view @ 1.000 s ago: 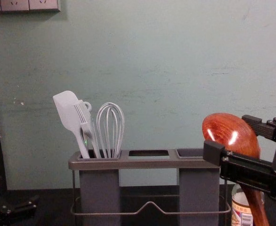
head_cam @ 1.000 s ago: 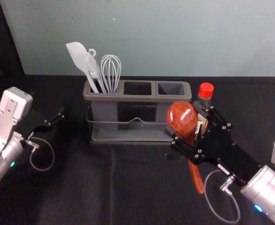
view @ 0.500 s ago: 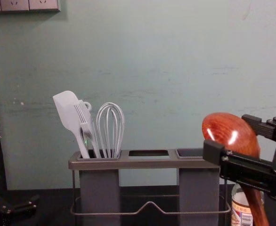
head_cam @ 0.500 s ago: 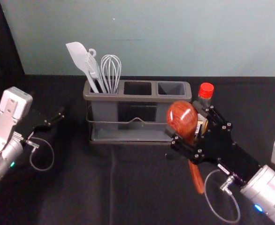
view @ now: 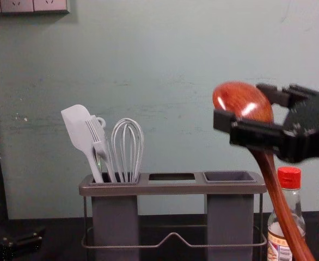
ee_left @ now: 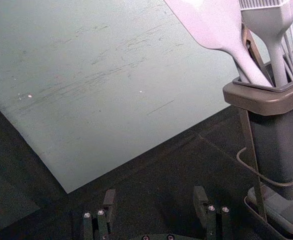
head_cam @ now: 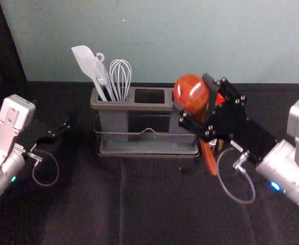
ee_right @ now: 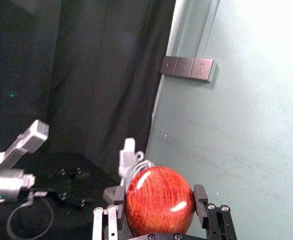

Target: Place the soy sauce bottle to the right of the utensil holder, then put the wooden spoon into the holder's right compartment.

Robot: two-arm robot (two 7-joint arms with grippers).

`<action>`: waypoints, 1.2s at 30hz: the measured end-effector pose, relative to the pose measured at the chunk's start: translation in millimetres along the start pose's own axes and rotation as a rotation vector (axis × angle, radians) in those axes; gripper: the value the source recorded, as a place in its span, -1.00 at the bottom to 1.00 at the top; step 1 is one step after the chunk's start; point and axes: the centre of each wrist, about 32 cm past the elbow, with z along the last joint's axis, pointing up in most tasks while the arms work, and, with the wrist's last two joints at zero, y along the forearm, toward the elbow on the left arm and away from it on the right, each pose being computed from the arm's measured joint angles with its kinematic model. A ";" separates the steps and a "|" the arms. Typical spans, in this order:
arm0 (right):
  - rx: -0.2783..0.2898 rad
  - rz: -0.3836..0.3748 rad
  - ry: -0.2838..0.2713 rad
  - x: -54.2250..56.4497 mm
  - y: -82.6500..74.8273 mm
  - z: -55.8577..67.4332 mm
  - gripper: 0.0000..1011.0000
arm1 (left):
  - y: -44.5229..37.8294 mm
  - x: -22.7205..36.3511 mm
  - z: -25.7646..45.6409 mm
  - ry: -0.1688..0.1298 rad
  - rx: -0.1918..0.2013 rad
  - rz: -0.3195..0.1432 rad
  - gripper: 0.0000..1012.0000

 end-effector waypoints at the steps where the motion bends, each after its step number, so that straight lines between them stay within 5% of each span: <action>1: 0.003 -0.001 0.000 2.0 2.2 0.3 0.66 | 0.0 0.0 0.0 0.000 0.000 0.000 0.98; 19: 0.117 0.004 -0.062 50.3 62.8 4.6 0.66 | 0.0 0.0 0.0 0.000 0.000 0.000 0.98; 28: 0.213 -0.032 -0.099 62.1 89.2 -15.2 0.66 | 0.0 0.0 0.0 0.000 0.000 0.000 0.98; 36: 0.298 -0.079 -0.124 60.6 101.5 -37.5 0.66 | 0.0 0.0 0.0 0.000 0.000 0.000 0.98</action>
